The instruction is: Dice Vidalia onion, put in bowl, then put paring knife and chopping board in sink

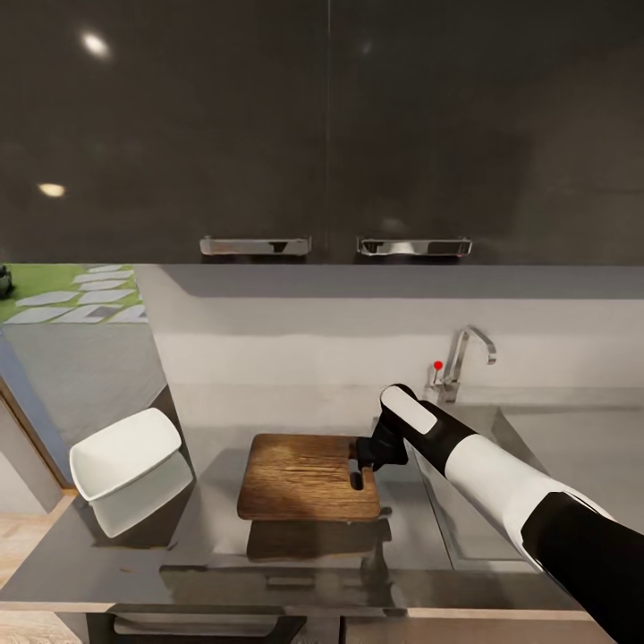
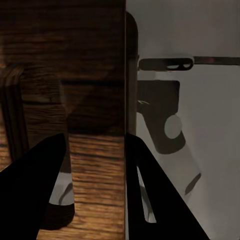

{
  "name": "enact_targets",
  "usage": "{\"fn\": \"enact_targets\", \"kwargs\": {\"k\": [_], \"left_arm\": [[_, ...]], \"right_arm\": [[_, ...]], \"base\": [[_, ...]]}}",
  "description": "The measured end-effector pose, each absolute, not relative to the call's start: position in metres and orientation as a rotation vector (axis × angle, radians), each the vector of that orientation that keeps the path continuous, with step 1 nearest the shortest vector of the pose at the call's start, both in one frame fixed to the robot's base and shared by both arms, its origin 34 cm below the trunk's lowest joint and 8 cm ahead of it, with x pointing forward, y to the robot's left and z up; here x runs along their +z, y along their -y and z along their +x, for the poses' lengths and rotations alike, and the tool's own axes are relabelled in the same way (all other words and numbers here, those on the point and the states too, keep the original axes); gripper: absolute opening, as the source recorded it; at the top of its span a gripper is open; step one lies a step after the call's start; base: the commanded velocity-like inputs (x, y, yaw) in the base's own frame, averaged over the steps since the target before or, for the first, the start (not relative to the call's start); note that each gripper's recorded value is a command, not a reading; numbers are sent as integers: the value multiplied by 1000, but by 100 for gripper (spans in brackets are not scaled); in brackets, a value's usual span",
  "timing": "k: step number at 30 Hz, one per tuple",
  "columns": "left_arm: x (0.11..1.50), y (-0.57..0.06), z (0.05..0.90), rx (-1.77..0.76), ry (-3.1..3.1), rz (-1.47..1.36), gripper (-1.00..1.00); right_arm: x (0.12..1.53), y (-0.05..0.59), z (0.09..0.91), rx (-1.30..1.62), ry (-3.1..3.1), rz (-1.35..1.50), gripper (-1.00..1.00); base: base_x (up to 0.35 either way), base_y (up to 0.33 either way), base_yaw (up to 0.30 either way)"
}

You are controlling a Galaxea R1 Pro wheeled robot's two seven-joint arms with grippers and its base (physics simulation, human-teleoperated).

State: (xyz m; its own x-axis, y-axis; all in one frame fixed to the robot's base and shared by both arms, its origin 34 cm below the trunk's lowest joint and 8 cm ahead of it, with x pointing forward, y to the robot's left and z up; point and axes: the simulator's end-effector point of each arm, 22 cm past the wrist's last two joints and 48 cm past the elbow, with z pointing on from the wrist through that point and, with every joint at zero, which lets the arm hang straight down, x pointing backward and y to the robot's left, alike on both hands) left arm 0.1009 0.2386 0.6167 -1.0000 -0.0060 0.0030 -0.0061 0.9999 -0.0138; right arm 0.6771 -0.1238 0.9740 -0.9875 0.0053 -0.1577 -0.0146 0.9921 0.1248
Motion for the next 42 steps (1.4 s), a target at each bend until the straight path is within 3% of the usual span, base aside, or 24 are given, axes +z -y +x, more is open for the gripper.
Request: {"fn": "enact_targets", "kwargs": {"k": [42], "left_arm": [[617,-240,85,19,3096,11,100]], "right_arm": [[952,130,677,175,-3013,8,-100]], "base": [[4,0,0]]}}
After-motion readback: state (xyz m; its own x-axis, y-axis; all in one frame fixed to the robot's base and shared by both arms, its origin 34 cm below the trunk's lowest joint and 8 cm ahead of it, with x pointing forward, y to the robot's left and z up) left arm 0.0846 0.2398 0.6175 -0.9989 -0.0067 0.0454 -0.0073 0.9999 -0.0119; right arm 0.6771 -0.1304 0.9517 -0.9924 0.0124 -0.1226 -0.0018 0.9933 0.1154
